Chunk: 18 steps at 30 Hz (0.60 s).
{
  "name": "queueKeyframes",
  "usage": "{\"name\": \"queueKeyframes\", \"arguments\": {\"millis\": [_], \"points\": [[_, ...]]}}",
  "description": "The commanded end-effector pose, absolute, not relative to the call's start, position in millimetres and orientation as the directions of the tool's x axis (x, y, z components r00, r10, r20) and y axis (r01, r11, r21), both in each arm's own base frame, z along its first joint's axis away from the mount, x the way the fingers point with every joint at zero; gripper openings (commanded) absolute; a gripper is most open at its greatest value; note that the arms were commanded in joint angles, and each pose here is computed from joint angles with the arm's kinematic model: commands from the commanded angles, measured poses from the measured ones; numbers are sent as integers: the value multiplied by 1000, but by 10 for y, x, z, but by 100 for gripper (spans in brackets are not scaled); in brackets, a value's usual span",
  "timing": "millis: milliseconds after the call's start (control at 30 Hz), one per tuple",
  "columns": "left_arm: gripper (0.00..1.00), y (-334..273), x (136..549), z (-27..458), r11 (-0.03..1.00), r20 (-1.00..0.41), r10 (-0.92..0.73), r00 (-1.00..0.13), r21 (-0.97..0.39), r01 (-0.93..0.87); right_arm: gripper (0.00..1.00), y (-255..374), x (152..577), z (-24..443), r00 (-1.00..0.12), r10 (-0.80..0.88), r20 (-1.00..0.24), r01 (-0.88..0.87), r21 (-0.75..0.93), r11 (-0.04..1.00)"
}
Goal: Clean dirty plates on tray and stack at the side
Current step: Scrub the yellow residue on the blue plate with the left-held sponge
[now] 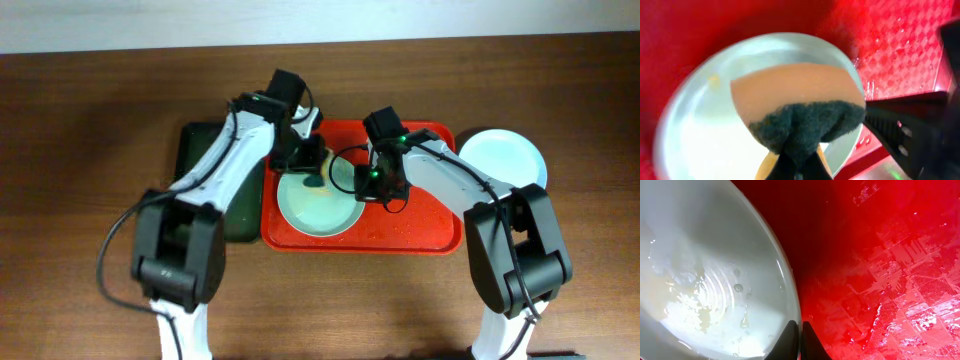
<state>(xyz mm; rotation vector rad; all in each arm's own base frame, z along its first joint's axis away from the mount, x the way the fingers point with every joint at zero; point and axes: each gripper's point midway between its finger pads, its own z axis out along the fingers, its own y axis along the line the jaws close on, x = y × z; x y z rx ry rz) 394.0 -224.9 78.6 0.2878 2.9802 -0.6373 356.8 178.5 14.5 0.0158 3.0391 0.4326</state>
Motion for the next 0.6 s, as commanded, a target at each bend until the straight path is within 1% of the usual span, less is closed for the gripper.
{"name": "queueKeyframes", "arguments": {"millis": [0, 100, 200, 300, 433, 567], "points": [[1, -1935, 3914, 868, 952, -127, 170, -977, -234, 196, 4, 1835, 3544, 147, -998, 13, -62, -5, 286, 958], [1, -1834, 3833, 691, 964, -93, 170, -981, -191, 185, 4, 1833, 3539, 146, -998, 13, -60, -4, 285, 958], [0, -1785, 3702, 473, 972, -41, 142, -989, -185, 147, 4, 1833, 3539, 146, -998, 13, -60, -4, 285, 958], [0, -1782, 3600, 381, 970, 1, 143, -990, -197, 139, 4, 1833, 3539, 146, -998, 13, -59, -4, 285, 959], [0, -1796, 3627, 307, 970, 1, 143, -990, -198, 140, 4, 1834, 3540, 146, -998, 13, -60, -4, 286, 958], [0, -1795, 3628, 80, 973, 36, 142, -989, -190, 133, 4, 1834, 3541, 146, -998, 13, -60, -5, 286, 958]]}}
